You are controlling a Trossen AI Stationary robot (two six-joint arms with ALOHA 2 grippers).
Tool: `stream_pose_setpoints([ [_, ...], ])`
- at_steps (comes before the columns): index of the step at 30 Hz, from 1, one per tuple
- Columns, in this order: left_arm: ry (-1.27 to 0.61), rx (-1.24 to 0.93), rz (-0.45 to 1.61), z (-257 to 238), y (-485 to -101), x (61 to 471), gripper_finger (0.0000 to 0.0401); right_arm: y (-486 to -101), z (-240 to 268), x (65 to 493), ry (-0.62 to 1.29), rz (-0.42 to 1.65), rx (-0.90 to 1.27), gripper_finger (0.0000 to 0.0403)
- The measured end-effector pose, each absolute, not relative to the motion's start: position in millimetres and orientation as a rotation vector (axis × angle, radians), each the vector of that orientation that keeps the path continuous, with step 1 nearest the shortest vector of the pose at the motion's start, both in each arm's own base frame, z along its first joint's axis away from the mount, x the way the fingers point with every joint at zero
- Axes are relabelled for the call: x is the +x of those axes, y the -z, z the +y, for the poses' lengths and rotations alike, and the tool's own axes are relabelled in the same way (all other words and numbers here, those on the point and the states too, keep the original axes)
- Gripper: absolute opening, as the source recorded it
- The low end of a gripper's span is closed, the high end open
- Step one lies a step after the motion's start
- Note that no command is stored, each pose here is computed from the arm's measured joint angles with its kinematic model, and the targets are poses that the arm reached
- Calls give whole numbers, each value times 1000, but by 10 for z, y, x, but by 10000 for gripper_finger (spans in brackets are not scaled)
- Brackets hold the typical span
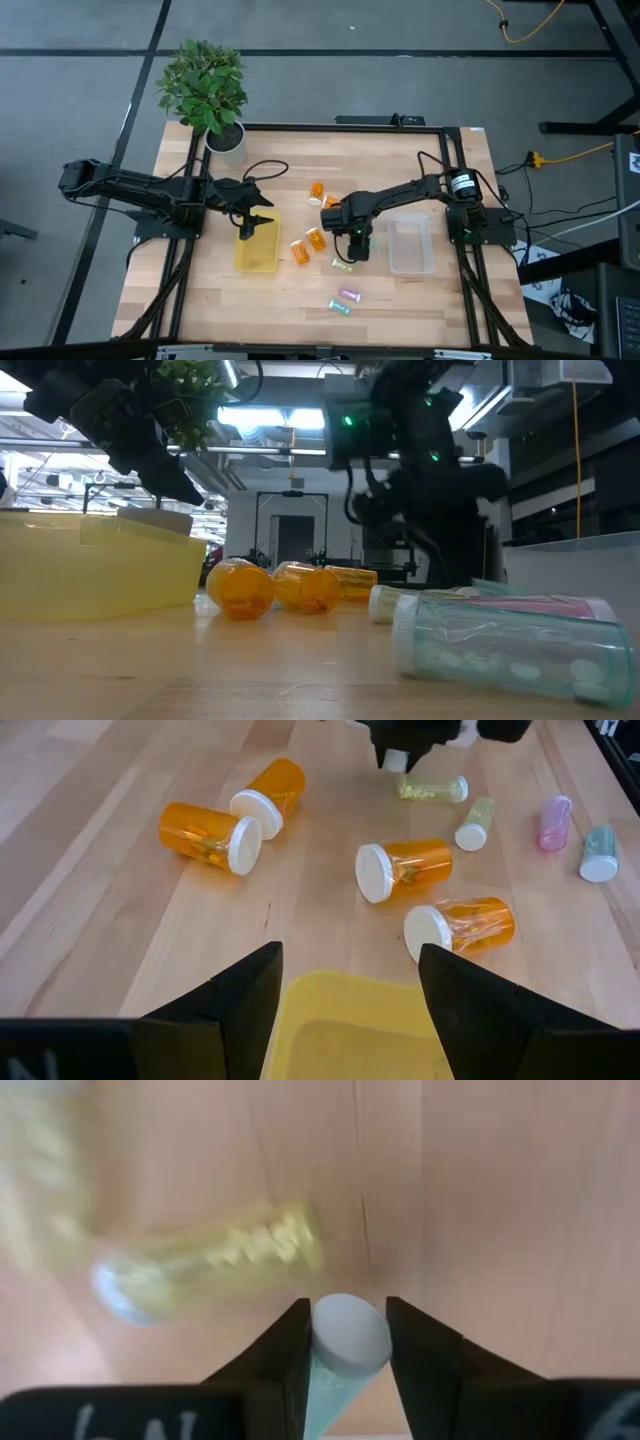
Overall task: Pick and place medicine bottles into bin by pill shape (circle, oval)
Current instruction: Put the blue pill bottle into the transparent bin
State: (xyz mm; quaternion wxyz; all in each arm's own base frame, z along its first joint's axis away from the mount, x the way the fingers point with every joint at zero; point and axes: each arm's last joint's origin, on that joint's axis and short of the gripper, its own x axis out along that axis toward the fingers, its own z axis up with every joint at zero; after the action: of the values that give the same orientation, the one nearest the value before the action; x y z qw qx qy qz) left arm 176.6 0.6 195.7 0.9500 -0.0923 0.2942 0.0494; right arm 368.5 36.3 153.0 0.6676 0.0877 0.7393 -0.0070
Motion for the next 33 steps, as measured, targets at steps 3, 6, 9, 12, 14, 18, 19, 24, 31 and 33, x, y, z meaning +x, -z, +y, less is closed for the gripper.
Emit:
stream_pose_setpoints([
  [3, -101, -188, 598, 6, -1957, 1766, 229, -1678, 373, 3782, -38, 1619, 155, 123],
  [6, -100, -188, 598, 6, -1957, 1766, 229, -1868, 383, 3856, -91, 1589, 105, 122],
  [9, -101, -187, 598, 6, -1957, 1766, 229, -2085, 399, 3892, -113, 1589, 82, 121],
  [12, -101, -187, 599, 6, -1957, 1766, 229, -2288, 448, 3889, -122, 1605, 66, 121],
  [14, -101, -187, 599, 6, -1957, 1766, 229, -2389, 505, 3843, -148, 1647, 36, 121],
  [18, -101, -187, 598, 6, -1957, 1766, 229, -2518, 628, 3717, -183, 1698, -6, 121],
  [19, -101, -187, 598, 6, -1957, 1766, 229, -2550, 656, 3688, -174, 1697, 0, 121],
  [24, -101, -187, 598, 6, -1957, 1766, 229, -2724, 780, 3484, -91, 1672, -57, 121],
  [31, -101, -187, 598, 6, -1957, 1766, 229, -2918, 730, 3014, 132, 1529, -39, 122],
  [33, -102, -187, 598, 6, -1958, 1767, 229, -2918, 692, 2866, 171, 1480, 18, 122],
])
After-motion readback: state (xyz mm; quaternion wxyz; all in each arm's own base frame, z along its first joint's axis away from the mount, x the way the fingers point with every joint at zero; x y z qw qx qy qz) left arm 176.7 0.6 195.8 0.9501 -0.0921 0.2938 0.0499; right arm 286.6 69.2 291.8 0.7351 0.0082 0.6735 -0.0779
